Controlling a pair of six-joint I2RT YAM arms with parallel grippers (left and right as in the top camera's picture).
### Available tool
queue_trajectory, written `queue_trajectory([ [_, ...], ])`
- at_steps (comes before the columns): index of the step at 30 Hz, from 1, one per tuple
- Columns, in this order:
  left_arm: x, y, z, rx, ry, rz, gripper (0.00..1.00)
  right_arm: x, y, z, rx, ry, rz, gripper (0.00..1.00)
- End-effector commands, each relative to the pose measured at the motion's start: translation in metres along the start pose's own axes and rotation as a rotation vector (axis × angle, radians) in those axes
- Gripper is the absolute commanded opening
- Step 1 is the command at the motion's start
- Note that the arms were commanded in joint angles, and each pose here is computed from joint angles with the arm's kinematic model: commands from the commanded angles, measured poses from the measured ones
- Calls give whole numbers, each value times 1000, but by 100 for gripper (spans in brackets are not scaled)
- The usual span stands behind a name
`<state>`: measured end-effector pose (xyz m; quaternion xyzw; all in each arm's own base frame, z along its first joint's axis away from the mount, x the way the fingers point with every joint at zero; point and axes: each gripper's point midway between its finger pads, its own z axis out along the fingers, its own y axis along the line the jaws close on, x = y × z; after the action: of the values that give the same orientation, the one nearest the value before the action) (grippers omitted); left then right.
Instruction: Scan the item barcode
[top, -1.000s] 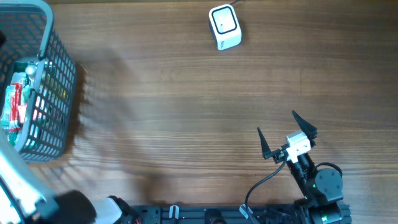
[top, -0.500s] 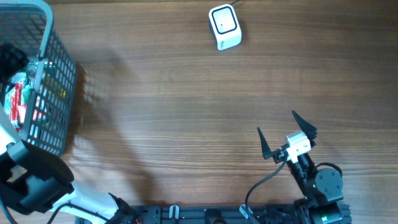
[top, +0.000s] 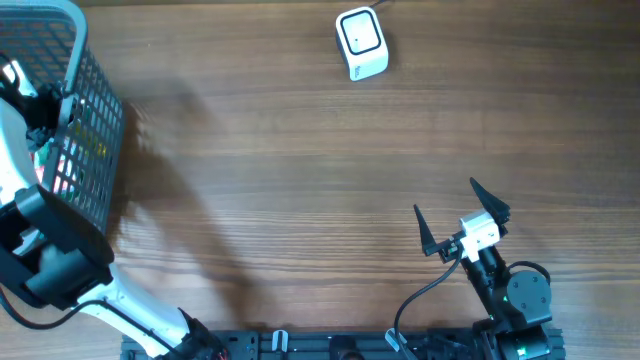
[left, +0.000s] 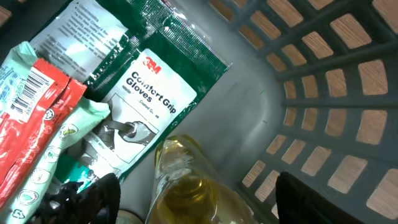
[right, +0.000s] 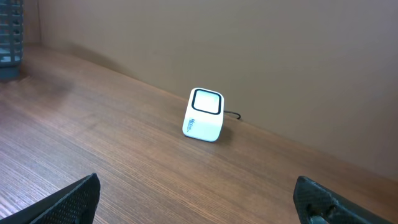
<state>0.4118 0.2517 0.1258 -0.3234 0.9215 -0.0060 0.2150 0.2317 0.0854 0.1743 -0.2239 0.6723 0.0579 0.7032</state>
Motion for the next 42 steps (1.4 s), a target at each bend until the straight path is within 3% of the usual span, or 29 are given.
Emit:
queue_trajectory([
  [1,4,0,3,-7,19,10,70,-2,1,0,-10,-11,3,100],
  [4,6,0,3,-7,26,-2,68,-2,1,0,-10,-11,3,100],
  [6,6,0,3,-7,28,-17,54,-2,1,0,-10,-11,3,100],
  [8,6,0,2,-7,28,-18,49,-2,1,0,-10,-12,3,100],
  [10,6,0,2,-8,28,-18,50,-2,1,0,-10,-11,3,100],
  [13,10,0,2,-10,42,-46,64,-2,1,0,-10,-11,3,100],
  [14,11,0,2,-11,46,-46,64,-2,1,0,-10,-11,3,100],
  [15,12,0,2,-11,51,-47,60,-2,1,0,-10,-11,3,100],
  [16,13,1,2,-12,57,-47,44,-2,1,0,-10,-11,3,100],
  [17,13,0,2,-11,54,-47,34,-2,1,0,-10,-11,3,100],
  [19,4,-1,-2,-4,21,-45,27,-2,1,0,-10,-11,3,100],
  [23,-40,-11,-60,23,-152,-29,27,-2,1,0,-10,-11,3,100],
  [27,-96,-31,-192,63,-483,10,28,-2,1,0,-10,-11,3,100],
  [29,-102,-40,-255,82,-621,28,28,-2,1,0,-10,-11,3,100],
  [33,-84,-50,-343,108,-795,49,29,-2,1,0,-10,-11,3,100],
  [35,-64,-55,-369,152,-810,9,28,-2,1,0,-10,-11,3,100],
  [38,-27,-82,-377,234,-738,30,27,-2,1,0,-10,-11,3,100],
  [42,48,-163,-353,380,-485,201,25,-2,1,0,-10,-11,3,100],
])
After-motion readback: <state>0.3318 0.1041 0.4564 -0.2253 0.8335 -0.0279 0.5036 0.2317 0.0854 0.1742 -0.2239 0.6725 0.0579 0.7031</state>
